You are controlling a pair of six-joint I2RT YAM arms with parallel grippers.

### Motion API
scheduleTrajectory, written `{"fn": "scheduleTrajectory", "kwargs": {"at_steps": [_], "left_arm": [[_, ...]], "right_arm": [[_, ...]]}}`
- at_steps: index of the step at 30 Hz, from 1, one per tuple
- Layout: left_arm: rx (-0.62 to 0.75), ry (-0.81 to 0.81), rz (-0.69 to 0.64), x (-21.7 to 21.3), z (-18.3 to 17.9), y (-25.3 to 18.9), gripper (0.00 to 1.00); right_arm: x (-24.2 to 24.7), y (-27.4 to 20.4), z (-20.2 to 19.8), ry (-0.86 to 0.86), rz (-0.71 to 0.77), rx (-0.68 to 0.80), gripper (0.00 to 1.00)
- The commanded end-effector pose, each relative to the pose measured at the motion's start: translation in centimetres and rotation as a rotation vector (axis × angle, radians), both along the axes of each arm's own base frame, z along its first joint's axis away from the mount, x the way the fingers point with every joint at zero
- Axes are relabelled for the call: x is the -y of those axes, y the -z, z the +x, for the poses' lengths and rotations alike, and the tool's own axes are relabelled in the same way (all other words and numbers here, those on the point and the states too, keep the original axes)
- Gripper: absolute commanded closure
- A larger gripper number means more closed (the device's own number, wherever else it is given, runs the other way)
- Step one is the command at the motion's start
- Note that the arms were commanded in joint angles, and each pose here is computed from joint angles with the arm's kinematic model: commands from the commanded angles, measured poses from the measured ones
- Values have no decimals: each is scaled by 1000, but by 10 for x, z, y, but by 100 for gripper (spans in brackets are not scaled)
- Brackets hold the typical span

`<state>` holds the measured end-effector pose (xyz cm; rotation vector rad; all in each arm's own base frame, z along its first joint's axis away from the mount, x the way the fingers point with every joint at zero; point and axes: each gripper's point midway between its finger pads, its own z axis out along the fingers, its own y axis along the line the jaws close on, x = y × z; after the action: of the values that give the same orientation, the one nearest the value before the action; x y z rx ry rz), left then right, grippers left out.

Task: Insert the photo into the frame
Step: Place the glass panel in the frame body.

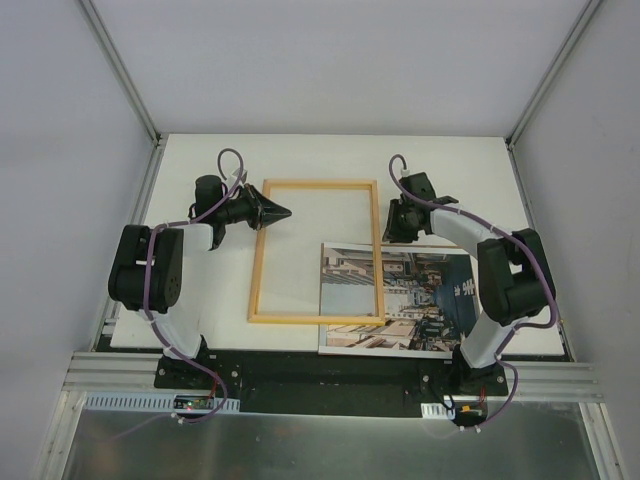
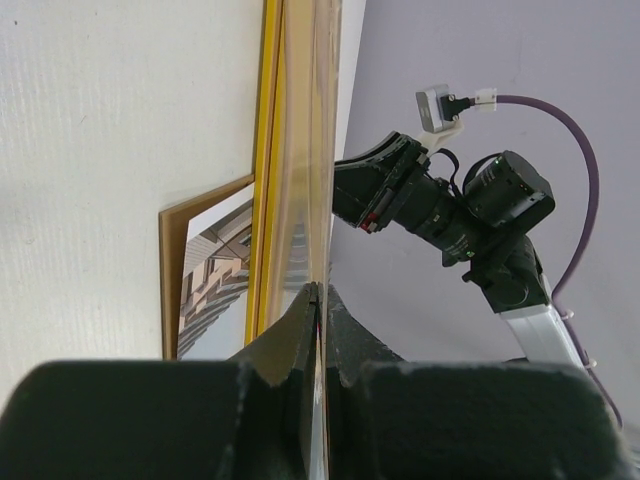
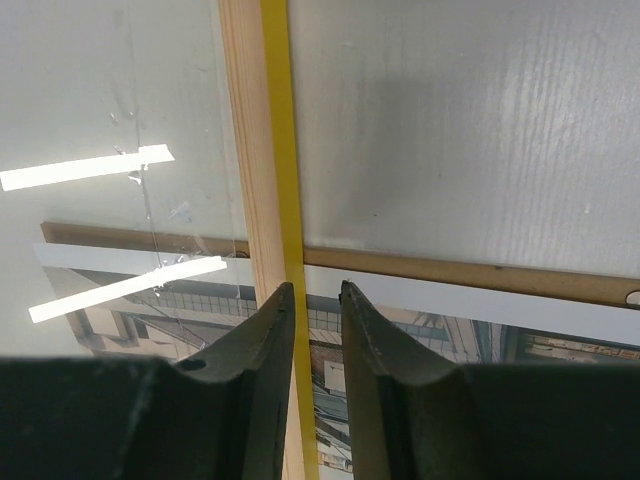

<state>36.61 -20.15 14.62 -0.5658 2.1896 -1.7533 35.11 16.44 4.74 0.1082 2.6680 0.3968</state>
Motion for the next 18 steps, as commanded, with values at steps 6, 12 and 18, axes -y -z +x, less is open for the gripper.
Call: {"fn": "scheduleTrajectory", "kwargs": {"at_steps": [6,12,18], "left_arm": [[59,21,-14,6,3,-8,100],[65,19,-15,8,4,-8,100],[71,18,-14,9,6,-6,100]], "right_arm": [[-2,-6,7,-13,-25,15,73],[-3,-5,7,-19,-31,14,74],[-3,-3,7,-21,-36,10,75]]}}
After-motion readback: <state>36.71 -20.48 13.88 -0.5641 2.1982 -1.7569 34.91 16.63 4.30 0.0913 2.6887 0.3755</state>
